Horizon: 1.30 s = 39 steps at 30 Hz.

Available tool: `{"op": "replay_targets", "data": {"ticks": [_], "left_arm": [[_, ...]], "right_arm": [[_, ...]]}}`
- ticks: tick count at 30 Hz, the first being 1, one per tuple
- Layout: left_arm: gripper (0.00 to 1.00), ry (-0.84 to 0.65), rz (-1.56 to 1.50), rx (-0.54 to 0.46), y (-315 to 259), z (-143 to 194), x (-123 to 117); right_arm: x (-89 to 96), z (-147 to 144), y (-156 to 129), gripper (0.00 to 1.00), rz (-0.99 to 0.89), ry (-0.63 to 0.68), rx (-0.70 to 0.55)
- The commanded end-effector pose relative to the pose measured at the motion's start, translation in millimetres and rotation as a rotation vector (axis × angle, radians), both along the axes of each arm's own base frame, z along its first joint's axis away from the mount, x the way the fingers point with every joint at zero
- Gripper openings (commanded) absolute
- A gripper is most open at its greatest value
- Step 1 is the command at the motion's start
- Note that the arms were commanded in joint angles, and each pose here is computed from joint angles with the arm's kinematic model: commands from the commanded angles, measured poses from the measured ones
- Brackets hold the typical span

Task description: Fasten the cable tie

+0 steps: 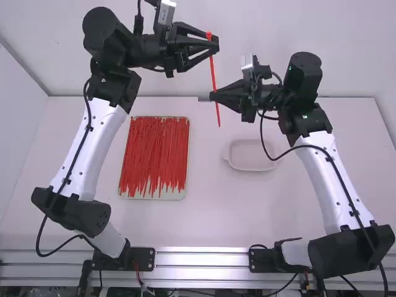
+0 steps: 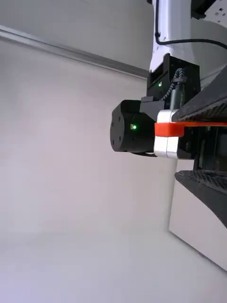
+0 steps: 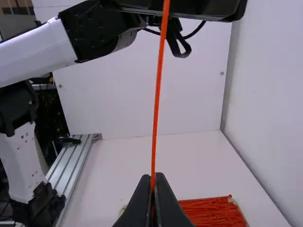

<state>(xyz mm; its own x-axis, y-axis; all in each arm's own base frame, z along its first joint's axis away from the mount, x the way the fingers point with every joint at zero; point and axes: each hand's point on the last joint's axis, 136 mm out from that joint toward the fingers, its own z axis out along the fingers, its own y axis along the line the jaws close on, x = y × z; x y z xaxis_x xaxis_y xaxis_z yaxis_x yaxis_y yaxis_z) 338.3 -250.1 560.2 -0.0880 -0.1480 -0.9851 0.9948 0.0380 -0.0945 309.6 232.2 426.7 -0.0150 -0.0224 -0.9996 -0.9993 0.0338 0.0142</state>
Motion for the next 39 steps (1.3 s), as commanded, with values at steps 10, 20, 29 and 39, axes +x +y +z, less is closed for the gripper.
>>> {"op": "replay_targets", "data": {"ticks": [10, 20, 29, 39], "left_arm": [[0.22, -0.02, -0.001, -0.002, 6.6, 7.8, -5.0], [0.16, -0.042, 0.001, -0.017, 10.0, 14.5, -6.8], [0.02, -0.051, -0.007, -0.018, 7.7, 15.3, -9.4], [0.02, 0.039, 0.096, -0.026, 24.0, 9.1, 17.2]], "right_arm": [[1.9, 9.5, 1.3, 0.0, -0.013, -0.039, 0.008], [6.1, 9.0, 1.2, 0.0, -0.037, -0.036, 0.006], [7.7, 9.5, -0.2, 0.0, -0.045, -0.04, 0.007], [13.7, 6.2, -3.4, 0.99, -0.078, -0.015, -0.001]]}}
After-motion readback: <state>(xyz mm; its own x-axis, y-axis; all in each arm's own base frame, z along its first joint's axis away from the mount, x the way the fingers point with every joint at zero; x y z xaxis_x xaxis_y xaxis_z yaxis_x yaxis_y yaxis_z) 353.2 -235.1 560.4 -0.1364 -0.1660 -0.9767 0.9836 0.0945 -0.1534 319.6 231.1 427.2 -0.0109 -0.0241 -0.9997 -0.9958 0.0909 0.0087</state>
